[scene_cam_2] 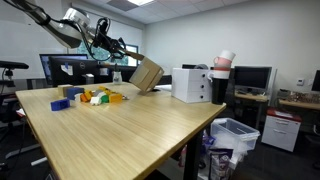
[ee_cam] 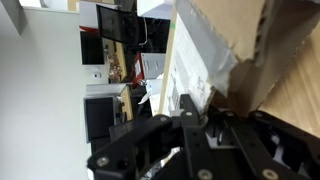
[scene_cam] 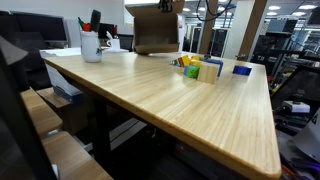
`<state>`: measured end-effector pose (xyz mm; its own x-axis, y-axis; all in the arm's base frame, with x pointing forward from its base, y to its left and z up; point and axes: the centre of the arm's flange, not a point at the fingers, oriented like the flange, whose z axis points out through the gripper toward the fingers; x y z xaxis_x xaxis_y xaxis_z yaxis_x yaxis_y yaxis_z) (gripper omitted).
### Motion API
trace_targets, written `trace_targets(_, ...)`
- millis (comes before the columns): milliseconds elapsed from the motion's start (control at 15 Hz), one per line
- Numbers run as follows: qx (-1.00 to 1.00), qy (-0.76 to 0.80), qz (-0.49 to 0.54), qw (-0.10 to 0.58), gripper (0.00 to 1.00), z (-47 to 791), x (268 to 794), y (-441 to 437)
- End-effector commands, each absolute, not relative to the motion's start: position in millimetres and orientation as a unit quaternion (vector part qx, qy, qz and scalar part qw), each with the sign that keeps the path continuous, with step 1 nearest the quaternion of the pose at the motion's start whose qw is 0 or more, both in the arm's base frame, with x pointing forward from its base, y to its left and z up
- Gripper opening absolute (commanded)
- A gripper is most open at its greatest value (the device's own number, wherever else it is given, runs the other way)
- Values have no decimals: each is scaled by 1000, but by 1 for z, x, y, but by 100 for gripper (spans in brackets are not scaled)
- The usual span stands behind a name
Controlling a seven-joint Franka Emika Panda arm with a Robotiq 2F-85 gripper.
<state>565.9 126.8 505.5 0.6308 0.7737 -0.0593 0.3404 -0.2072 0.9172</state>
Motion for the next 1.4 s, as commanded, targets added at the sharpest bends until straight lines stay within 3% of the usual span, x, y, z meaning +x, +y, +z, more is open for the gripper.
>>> trace_targets(0, 769, 369, 205, 480, 2, 505, 537, 126)
trace_targets(1200, 848, 368, 175, 337, 2, 528, 490, 130)
trace_targets(1267, 854, 362, 171, 333, 33, 530, 489, 131)
trace_targets(1333, 859, 357, 165, 327, 34, 532, 488, 132)
